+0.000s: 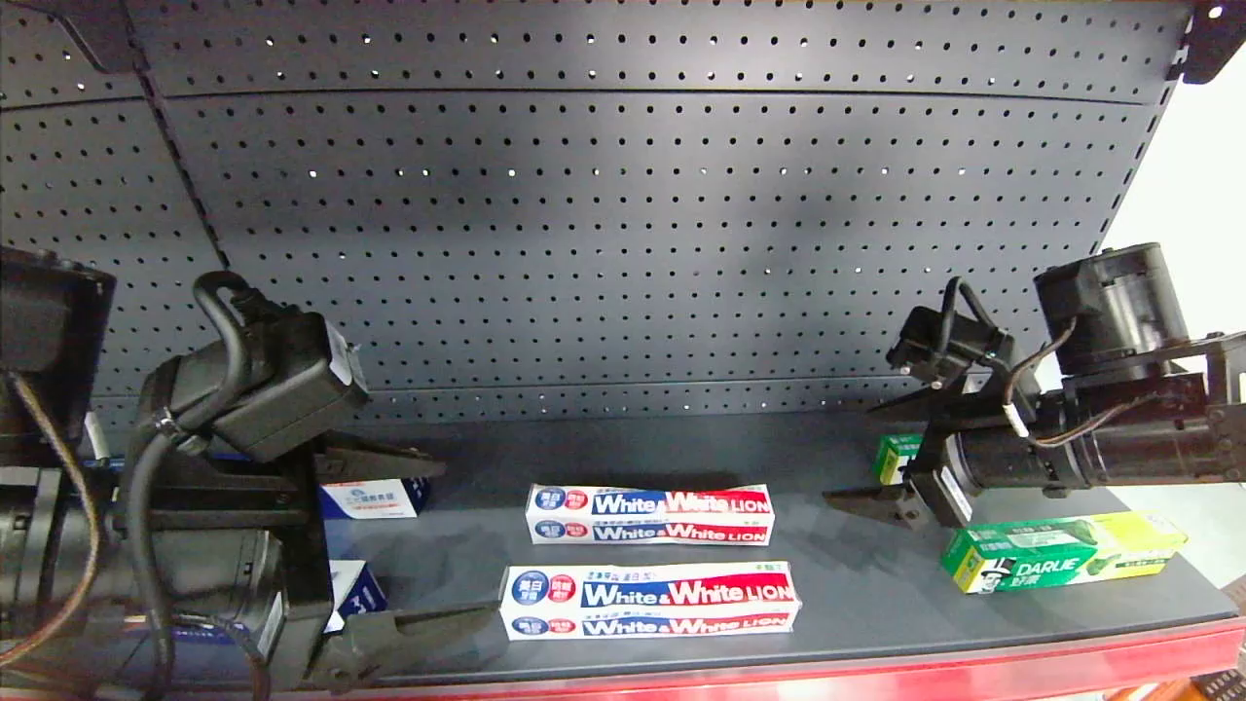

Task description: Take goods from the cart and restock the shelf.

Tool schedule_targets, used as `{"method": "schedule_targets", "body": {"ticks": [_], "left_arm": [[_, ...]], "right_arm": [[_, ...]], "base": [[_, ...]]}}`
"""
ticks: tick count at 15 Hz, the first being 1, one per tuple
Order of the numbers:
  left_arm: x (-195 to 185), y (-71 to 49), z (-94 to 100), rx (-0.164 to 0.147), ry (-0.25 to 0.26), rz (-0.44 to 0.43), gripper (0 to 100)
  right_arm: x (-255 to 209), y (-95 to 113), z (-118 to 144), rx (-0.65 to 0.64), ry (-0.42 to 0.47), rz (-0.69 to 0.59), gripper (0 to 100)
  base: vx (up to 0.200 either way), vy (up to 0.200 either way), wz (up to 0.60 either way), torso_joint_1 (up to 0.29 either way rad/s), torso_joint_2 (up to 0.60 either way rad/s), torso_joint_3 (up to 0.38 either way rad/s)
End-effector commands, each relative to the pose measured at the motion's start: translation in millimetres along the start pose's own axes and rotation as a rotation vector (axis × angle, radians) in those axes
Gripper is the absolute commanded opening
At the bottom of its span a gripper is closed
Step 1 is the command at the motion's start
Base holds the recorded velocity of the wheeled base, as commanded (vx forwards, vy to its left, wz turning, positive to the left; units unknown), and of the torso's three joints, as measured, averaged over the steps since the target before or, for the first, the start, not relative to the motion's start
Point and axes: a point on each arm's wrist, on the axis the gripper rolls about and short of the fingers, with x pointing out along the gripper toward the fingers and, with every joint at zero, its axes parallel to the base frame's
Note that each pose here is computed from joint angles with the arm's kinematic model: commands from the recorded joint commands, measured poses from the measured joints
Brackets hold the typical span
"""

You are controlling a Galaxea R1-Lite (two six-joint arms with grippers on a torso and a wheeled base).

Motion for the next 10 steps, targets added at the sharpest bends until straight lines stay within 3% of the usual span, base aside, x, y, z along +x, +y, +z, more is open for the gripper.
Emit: {"method": "schedule_targets", "body": {"ticks": [1,6,7,8,10], "left_arm": [[-13,-3.6,-2.2,-0.012,-0.014,0.060,100],[-23,-10.5,-18.5,-0.030,-0.072,0.215,100],[-22,-10.9,-21.6,-0.051,-0.075,0.236,100],[-22,-11.7,-27.1,-0.095,-0.098,0.282,100],[-22,-12.7,-32.2,-0.123,-0.125,0.332,100]], "right_arm": [[-26,0,3,0.037,-0.042,-0.064,100],[-42,4,-3,0.093,-0.124,-0.241,100],[-46,6,-6,0.112,-0.124,-0.257,100],[-52,9,-9,0.128,-0.121,-0.275,100],[-58,8,-12,0.153,-0.122,-0.302,100]], "base": [[0.000,0.000,0.00,0.000,0.00,0.000],[0.000,0.000,0.00,0.000,0.00,0.000],[0.000,0.000,0.00,0.000,0.00,0.000],[0.000,0.000,0.00,0.000,0.00,0.000],[0.000,0.000,0.00,0.000,0.00,0.000]]}}
